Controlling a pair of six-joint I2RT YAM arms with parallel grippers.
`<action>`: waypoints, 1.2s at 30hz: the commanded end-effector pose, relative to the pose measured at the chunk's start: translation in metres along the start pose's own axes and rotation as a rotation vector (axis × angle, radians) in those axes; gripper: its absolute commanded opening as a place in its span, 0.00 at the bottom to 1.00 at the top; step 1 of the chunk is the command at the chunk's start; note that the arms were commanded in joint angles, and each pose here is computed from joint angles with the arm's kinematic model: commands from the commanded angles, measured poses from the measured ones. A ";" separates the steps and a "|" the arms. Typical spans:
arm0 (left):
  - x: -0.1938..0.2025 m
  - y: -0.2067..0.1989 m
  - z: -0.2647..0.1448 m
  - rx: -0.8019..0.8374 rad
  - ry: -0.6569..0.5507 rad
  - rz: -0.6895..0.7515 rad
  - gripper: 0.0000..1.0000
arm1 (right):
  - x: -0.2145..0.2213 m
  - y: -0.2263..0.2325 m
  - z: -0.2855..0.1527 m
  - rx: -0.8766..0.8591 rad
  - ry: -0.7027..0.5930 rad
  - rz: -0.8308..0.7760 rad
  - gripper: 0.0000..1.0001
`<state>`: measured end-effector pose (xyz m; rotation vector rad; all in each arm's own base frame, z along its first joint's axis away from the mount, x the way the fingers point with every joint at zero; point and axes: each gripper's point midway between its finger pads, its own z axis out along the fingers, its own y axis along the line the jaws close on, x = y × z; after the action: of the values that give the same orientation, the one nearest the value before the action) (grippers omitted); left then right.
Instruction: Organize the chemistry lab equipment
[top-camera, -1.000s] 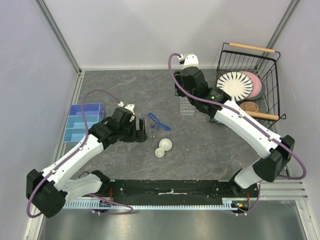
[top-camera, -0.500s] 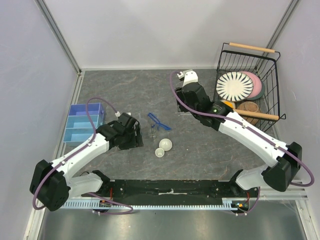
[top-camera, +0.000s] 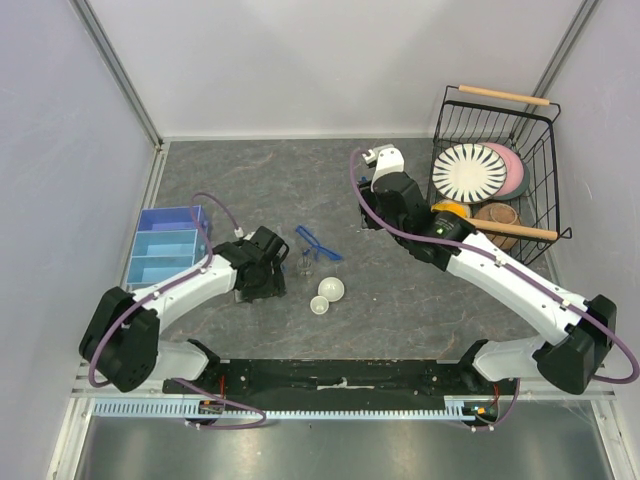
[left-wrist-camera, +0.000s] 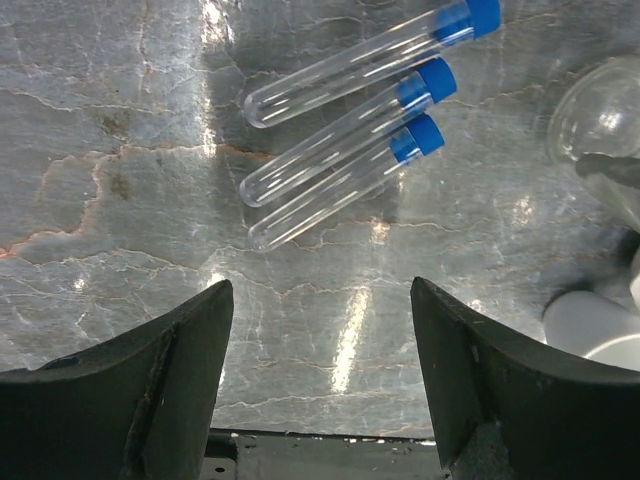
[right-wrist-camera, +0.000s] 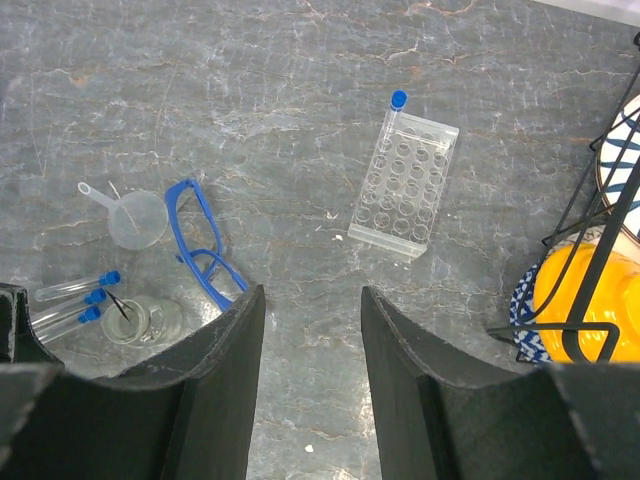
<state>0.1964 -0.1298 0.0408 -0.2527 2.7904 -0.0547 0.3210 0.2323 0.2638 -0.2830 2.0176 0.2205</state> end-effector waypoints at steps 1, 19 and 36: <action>-0.023 -0.004 0.001 -0.026 -0.071 -0.030 0.79 | -0.016 0.000 -0.010 -0.016 -0.064 0.010 0.50; -0.034 -0.008 0.026 -0.075 -0.076 0.043 0.79 | -0.020 -0.002 -0.016 -0.025 -0.087 0.008 0.50; -0.017 -0.011 0.033 -0.029 -0.036 0.023 0.79 | -0.018 0.001 -0.015 -0.039 -0.081 0.012 0.48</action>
<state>0.2240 -0.1344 0.0143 -0.2130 2.7797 0.0417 0.3177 0.2281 0.2754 -0.2847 1.9733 0.2359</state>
